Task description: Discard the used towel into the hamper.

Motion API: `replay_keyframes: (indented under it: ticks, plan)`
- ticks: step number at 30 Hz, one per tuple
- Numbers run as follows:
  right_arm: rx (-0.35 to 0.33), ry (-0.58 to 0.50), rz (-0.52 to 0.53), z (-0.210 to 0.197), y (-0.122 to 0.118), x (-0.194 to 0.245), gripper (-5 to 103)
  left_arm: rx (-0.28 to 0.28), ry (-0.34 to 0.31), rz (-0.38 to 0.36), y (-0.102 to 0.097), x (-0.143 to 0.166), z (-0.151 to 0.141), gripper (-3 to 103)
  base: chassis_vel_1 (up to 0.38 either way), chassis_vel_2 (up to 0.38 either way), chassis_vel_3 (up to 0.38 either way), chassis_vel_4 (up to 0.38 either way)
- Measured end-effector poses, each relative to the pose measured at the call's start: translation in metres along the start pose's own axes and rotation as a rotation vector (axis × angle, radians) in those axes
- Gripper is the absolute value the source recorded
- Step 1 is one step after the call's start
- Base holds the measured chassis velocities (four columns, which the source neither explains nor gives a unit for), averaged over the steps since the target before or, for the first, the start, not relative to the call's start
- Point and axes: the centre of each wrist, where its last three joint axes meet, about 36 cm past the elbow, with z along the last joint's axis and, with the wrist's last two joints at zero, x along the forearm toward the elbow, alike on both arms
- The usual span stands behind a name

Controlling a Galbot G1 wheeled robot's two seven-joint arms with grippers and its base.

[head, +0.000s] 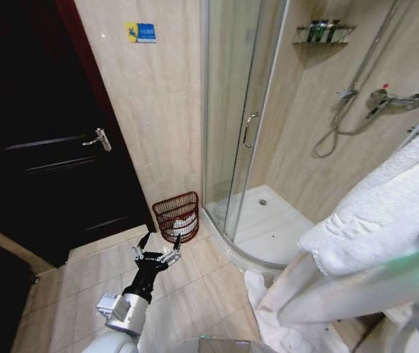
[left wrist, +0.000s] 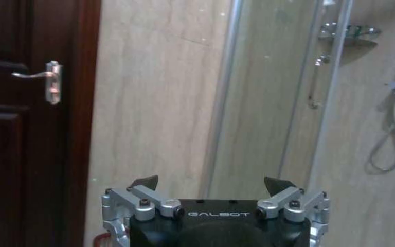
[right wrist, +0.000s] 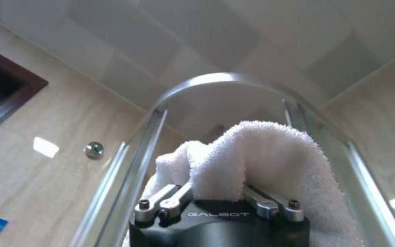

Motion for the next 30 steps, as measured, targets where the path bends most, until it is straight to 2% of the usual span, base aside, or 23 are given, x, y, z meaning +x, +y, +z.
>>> replay_keyframes:
  ticks: [18, 30]
  plan:
    - [0.011, -0.009, -0.003, -0.0009, -0.0015, 0.0000, 11, 0.000, 0.000, 0.000, 0.0000, 0.0000, 0.0000, 100, 0.099, 0.098, 0.103, 0.098]
    - [0.009, -0.013, -0.005, -0.0006, -0.0010, 0.0010, 11, 0.000, 0.000, 0.000, 0.0000, 0.0000, 0.0000, 100, 0.076, 0.072, -0.053, -0.041]
